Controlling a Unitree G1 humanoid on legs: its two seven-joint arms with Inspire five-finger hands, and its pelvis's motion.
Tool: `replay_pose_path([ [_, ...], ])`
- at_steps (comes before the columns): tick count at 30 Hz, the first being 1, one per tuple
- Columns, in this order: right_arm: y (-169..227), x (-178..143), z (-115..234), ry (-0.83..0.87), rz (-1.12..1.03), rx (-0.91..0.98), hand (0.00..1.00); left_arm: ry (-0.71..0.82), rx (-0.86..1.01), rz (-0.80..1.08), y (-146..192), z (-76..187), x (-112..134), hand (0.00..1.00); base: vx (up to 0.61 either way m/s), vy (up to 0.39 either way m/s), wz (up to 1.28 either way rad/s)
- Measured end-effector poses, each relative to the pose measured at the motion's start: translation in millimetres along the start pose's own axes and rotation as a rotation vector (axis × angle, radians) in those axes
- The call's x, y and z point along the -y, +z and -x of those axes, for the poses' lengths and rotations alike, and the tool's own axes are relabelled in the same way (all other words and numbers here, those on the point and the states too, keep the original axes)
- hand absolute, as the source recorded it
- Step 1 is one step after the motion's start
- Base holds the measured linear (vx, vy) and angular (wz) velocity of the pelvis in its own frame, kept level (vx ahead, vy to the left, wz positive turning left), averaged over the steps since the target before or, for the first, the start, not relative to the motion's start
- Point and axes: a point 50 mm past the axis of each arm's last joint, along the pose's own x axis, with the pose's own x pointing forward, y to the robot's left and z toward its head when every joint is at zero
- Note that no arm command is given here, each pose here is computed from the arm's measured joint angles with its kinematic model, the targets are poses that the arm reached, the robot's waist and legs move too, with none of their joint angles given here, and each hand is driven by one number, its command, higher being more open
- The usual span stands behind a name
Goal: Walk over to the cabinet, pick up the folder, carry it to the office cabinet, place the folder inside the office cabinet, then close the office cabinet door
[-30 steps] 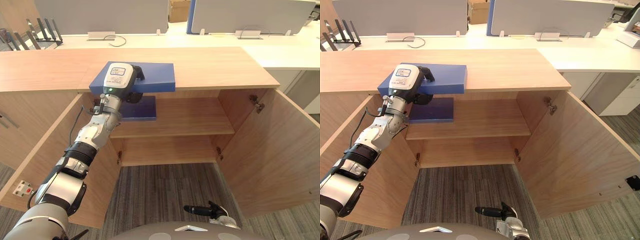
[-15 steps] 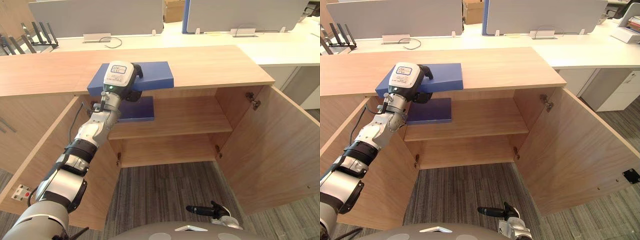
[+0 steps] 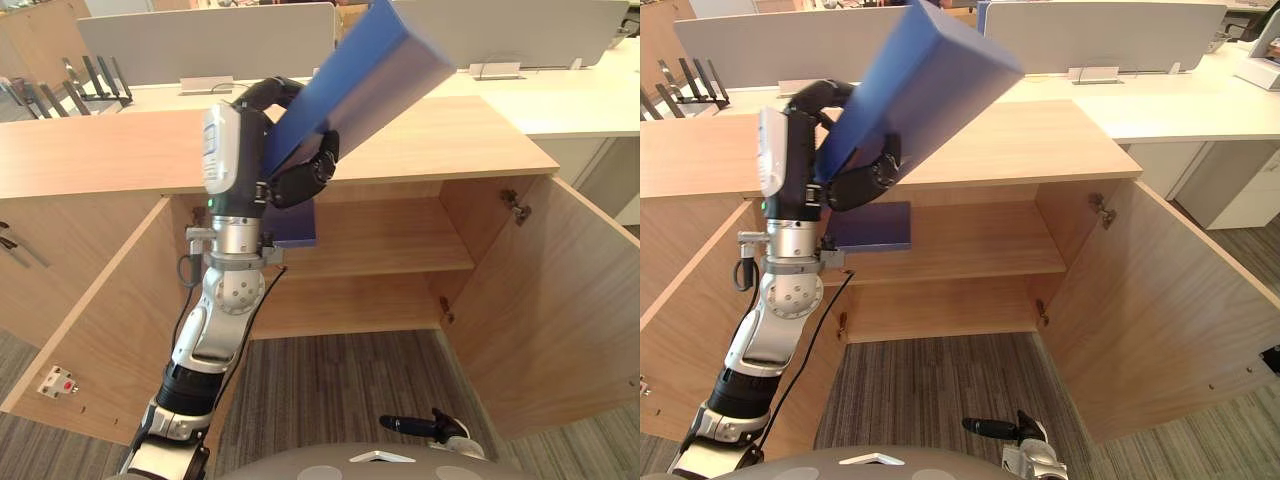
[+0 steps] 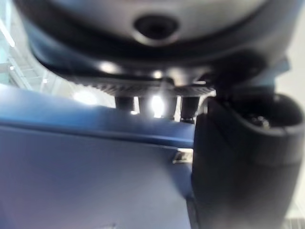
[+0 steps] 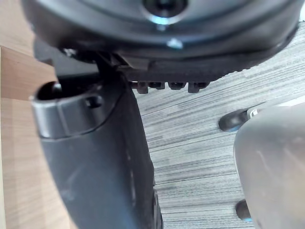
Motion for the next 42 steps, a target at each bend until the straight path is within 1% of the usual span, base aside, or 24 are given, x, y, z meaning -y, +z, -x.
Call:
replay_pose_path([
  [4, -3, 1, 0, -0.003, -0.001, -0.008, 1.0, 0.065, -0.028, 0.167, 6, 5, -13, 0.0, -0.02, -0.033, 0.02],
  [7, -4, 0, 0, -0.003, -0.001, -0.014, 1.0, 0.107, -0.043, 0.233, 8, 5, -18, 0.0, -0.02, -0.035, 0.0],
  [13, -6, 1, 1, -0.002, 0.003, -0.019, 1.0, 0.134, -0.041, 0.245, 10, 5, -19, 0.0, -0.02, -0.028, 0.0],
  [16, -7, 1, 1, -0.002, 0.007, -0.02, 1.0, 0.134, -0.061, 0.327, 10, 6, -21, 0.0, -0.02, -0.025, 0.01],
  [17, -7, 0, 1, 0.0, 0.013, -0.02, 1.0, 0.123, -0.08, 0.436, 10, 6, -21, 0.0, -0.02, -0.04, 0.02],
  [19, -7, 0, 1, 0.002, 0.02, -0.022, 1.0, 0.111, -0.101, 0.552, 9, 6, -21, 0.0, -0.02, -0.033, 0.02],
  [21, -8, -1, 1, 0.007, 0.028, -0.026, 1.0, 0.09, -0.127, 0.739, 8, 6, -19, 0.0, -0.02, -0.035, 0.0],
  [23, -8, -1, 1, 0.008, 0.03, -0.028, 1.0, 0.078, -0.142, 0.85, 7, 6, -18, 0.0, 0.0, 0.0, 0.0],
  [25, -8, -3, 1, 0.021, 0.048, -0.026, 1.0, 0.041, -0.172, 1.079, 2, 7, -14, 0.0, -0.03, -0.029, -0.03],
  [26, -7, -4, 1, 0.026, 0.06, -0.022, 1.0, 0.035, -0.18, 1.12, 0, 8, -13, 0.0, -0.04, -0.021, -0.09],
  [28, 1, -8, 1, 0.057, 0.127, 0.008, 1.0, 0.018, -0.225, 1.248, -9, 11, -7, 0.0, -0.04, -0.019, -0.12],
  [31, 11, -15, 4, 0.119, 0.197, 0.094, 1.0, 0.028, -0.288, 1.341, -22, 16, -2, 0.0, -0.05, -0.021, -0.14],
  [36, 33, -33, 26, 0.303, 0.06, 0.295, 1.0, 0.085, -0.352, 1.378, -43, 28, -11, 0.0, -0.02, -0.02, -0.14],
  [40, 62, -30, 38, 0.369, -0.03, 0.431, 1.0, 0.098, -0.385, 1.365, -56, 32, -16, 0.0, -0.01, -0.019, -0.05],
  [42, 86, -18, 48, 0.366, -0.069, 0.553, 1.0, 0.112, -0.386, 1.351, -60, 32, -20, 0.0, -0.02, -0.029, -0.08],
])
